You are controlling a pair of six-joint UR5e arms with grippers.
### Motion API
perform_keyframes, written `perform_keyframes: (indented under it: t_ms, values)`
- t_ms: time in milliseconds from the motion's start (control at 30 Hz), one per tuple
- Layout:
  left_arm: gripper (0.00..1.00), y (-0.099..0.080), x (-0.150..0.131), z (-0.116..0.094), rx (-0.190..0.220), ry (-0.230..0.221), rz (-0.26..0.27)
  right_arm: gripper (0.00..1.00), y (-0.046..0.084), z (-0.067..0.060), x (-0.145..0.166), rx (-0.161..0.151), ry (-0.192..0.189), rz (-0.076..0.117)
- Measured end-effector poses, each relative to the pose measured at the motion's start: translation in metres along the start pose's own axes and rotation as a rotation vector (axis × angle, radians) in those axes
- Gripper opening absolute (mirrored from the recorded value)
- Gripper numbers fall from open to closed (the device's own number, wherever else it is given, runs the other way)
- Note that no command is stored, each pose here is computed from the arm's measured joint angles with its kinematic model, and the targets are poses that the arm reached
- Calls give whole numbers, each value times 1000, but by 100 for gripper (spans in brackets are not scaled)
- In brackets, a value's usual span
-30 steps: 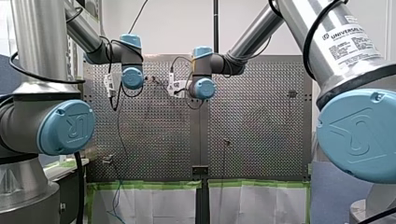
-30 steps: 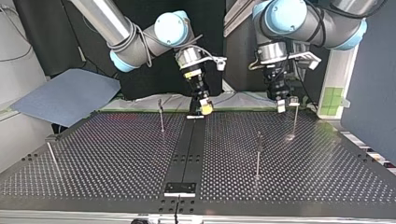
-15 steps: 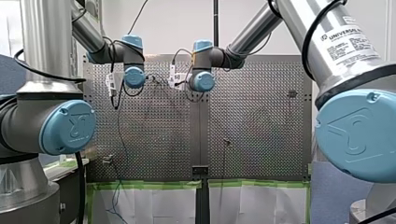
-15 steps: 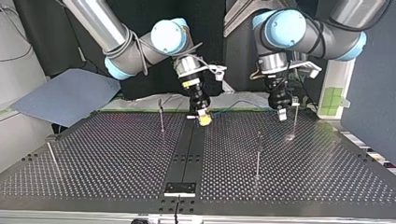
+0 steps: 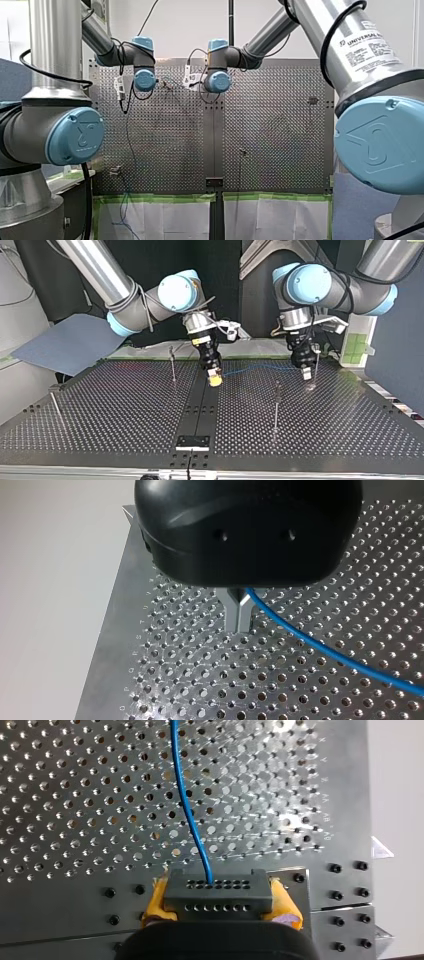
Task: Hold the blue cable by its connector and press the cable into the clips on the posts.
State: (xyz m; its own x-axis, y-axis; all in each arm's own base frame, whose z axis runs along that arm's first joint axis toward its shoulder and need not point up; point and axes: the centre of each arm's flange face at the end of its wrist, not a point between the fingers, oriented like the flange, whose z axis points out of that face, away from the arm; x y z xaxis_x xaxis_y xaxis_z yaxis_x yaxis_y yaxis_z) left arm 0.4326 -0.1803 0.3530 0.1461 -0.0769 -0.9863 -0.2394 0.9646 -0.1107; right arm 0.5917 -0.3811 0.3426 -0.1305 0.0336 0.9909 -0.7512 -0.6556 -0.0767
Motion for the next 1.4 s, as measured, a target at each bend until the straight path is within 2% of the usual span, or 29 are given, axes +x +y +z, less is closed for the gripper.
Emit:
perform_keyframes:
  t_ms: [200, 533, 800, 1167, 1400]
  values:
    - [0, -6, 3, 15, 22, 19, 10, 0, 5, 14, 0, -9, -9, -2]
    - [0, -12, -12, 33, 32, 0, -5, 0, 8, 30, 9, -15, -2, -2]
    - [0, -15, 4, 37, 37, 28, 5, 0, 16, 35, 4, -23, -9, -4]
    - [0, -14, 5, 43, 32, 3, -5, 0, 18, 39, -18, -17, -36, -7]
    - [0, -12, 18, 50, 32, 21, 6, 0, 20, 40, -21, -17, -40, -7]
